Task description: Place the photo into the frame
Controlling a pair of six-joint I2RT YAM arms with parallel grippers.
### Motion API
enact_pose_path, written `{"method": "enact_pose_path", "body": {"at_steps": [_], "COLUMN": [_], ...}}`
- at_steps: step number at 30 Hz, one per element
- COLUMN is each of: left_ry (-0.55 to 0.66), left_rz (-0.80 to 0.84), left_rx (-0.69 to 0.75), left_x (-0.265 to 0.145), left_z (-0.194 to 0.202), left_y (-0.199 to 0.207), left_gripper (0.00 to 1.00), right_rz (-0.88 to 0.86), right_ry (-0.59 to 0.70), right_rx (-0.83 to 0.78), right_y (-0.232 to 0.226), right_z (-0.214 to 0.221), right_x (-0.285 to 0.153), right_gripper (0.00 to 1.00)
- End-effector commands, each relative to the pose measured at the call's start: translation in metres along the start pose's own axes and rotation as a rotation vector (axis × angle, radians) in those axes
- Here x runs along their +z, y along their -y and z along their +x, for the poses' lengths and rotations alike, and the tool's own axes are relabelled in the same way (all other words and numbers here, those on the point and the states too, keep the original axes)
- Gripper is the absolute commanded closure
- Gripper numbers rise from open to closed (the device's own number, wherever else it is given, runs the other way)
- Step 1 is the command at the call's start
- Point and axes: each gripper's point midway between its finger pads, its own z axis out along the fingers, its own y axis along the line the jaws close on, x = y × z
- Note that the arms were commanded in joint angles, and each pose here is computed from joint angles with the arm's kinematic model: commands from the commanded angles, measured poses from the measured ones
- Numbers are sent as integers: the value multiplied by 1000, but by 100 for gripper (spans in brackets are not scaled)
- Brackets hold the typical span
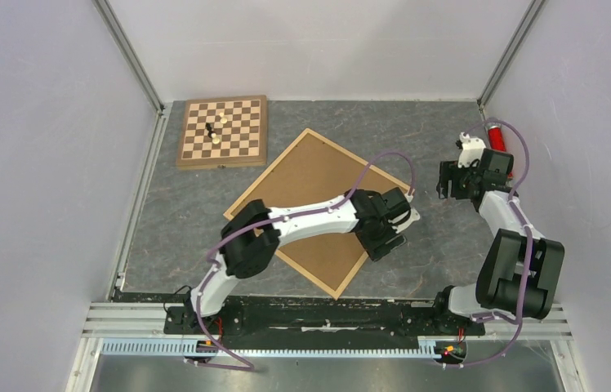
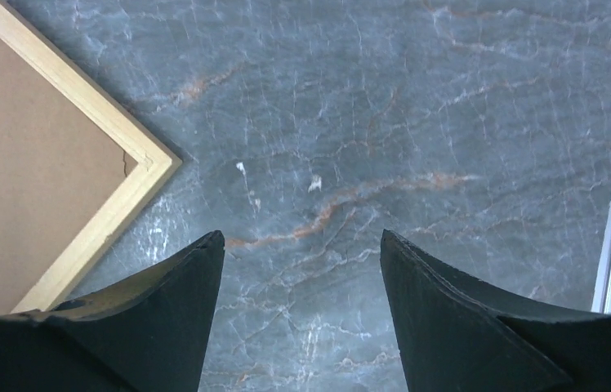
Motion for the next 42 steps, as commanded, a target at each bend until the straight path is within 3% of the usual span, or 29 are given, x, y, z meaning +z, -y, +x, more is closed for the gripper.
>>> {"method": "enact_pose_path", "body": {"at_steps": [1, 10, 18, 26, 29, 32, 37, 42], "left_ry": [-83, -153, -201, -208, -222, -226, -195, -126], "left_rz": [-20, -7, -111, -128, -118, -88, 1, 28], "left_rx": [-144, -199, -37, 54, 64, 67, 90, 284], "left_x": [29, 60, 79, 85, 87, 81, 49, 3], "left_z": [8, 28, 59, 65, 69, 69, 68, 80], "left_y": [-8, -1, 23, 42, 45, 42, 25, 14], "left_gripper": [26, 39, 52, 64, 73, 97, 98, 98], "right_rz": [23, -23, -41, -51, -47, -79, -301, -621], "right_ry": [25, 6, 18, 25, 27, 40, 84, 77], "right_rx": [-11, 21, 17, 5, -16, -67, -221, -446], "right_y": [4, 3, 5, 4, 5, 0, -29, -72], "right_z": [6, 23, 17, 16, 18, 23, 28, 54], "right_x": [-7, -4, -2, -8, -13, -18, -23, -40], "right_gripper": [27, 28, 28, 28, 28, 28, 25, 12]}}
